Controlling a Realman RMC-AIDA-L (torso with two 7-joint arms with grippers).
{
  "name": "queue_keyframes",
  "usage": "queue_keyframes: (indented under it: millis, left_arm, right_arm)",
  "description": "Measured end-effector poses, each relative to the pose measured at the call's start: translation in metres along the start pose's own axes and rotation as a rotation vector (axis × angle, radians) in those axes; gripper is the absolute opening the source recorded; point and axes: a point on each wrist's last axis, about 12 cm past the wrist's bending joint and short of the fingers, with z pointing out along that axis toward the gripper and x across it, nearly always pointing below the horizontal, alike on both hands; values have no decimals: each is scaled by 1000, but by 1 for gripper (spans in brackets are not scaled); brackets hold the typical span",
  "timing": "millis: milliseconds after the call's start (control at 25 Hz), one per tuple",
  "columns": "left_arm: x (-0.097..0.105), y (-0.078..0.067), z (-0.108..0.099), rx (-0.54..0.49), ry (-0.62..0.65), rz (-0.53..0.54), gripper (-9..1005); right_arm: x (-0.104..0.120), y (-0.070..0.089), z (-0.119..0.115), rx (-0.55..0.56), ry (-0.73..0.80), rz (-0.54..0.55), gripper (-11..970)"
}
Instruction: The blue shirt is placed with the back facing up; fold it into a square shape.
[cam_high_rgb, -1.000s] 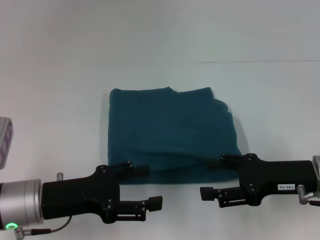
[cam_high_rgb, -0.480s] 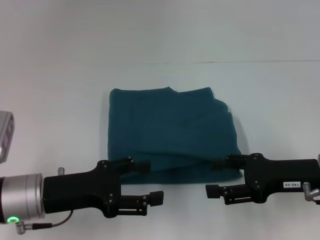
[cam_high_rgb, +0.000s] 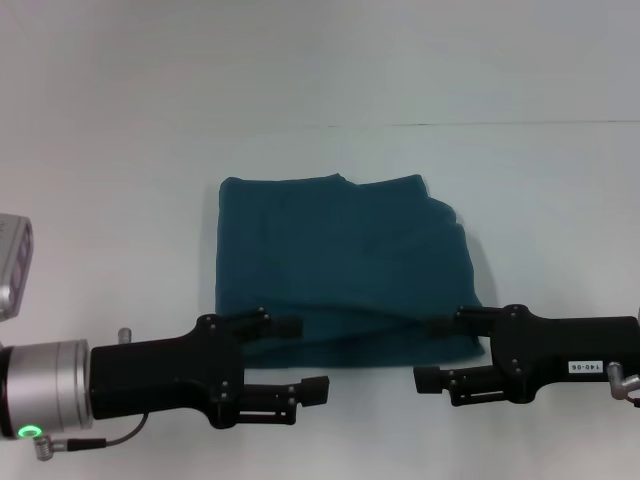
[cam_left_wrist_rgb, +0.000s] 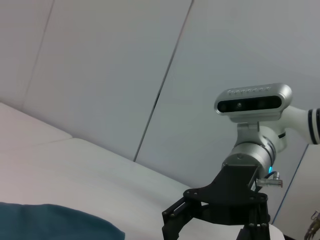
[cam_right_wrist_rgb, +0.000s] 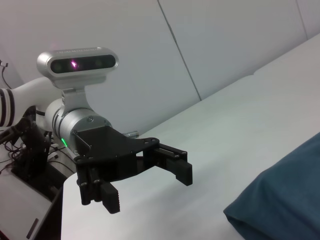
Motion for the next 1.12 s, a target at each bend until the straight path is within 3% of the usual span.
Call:
queue_keyframes:
  millis: [1120]
  left_arm:
    - [1, 2, 1, -17, 3, -5, 905]
  right_arm:
    - [0, -3, 0, 24, -7, 2, 915]
